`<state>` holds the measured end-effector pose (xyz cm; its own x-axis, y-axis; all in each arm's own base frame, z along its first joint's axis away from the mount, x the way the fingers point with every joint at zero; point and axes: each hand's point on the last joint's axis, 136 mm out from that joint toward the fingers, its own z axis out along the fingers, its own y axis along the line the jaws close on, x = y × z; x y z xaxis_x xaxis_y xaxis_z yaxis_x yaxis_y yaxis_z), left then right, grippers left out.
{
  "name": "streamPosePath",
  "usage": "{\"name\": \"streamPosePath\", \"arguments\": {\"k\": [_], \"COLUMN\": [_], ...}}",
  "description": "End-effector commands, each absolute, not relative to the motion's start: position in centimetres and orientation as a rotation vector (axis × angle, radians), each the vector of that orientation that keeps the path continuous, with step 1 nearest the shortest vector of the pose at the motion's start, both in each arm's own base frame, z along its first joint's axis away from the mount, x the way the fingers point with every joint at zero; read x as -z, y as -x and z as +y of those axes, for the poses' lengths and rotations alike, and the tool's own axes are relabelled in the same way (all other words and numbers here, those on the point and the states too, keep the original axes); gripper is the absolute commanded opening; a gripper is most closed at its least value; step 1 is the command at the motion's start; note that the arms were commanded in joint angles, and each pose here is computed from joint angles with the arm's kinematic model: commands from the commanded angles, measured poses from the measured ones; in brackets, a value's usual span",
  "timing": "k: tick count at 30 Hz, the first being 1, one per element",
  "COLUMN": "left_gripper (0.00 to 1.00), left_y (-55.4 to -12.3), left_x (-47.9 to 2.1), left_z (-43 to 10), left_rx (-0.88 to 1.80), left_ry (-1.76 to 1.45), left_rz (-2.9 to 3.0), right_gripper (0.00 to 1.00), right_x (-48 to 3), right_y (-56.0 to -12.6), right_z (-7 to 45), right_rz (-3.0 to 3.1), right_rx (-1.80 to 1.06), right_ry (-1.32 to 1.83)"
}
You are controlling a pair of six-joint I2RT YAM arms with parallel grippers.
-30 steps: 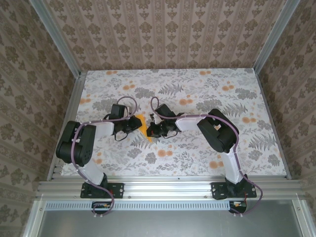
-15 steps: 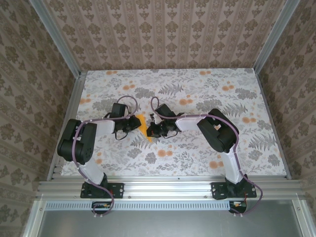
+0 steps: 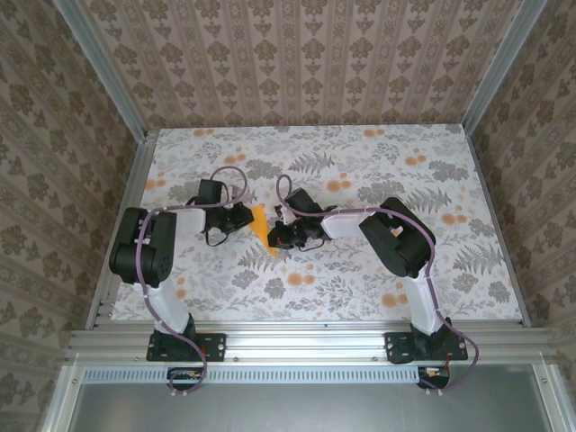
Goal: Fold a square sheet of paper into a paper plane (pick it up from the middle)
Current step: Fold the wing for the fifth time at the center of the table.
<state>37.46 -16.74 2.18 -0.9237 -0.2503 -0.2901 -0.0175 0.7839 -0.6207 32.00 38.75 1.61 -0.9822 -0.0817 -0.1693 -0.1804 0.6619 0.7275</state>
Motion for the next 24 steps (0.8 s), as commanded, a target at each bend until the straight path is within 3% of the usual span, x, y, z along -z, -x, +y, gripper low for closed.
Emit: {"name": "streamPosePath", "arguments": {"k": [1, 9, 15, 19, 24], "left_gripper": [0.16, 0.17, 0.19, 0.21, 0.22], "left_y": [-39.8, -42.2, -43.2, -41.6, -38.4], "left_x": [-0.7, -1.2, -5.4, -8.1, -8.1], "left_z": [-12.7, -11.3, -11.1, -12.3, -15.6], "left_rx": [0.695, 0.641, 0.679, 0.775, 0.928], "left_ry": [0.265, 0.272, 0.251, 0.233, 0.184], "left_rz": [2.608, 2.596, 2.513, 2.456, 2.457], "right_gripper": [0.03, 0.03, 0.03, 0.03, 0.04], "right_x": [3.2, 3.2, 3.2, 3.1, 2.9], "right_y": [-28.2, -28.0, -28.1, -28.2, -28.4], "right_z": [35.9, 35.8, 35.7, 35.8, 35.9], "right_rz": [2.989, 2.995, 2.994, 2.991, 2.988], "right_rx": [-1.107, -1.104, -1.107, -1.114, -1.124], "right_ry": [0.148, 0.15, 0.141, 0.138, 0.142]}}
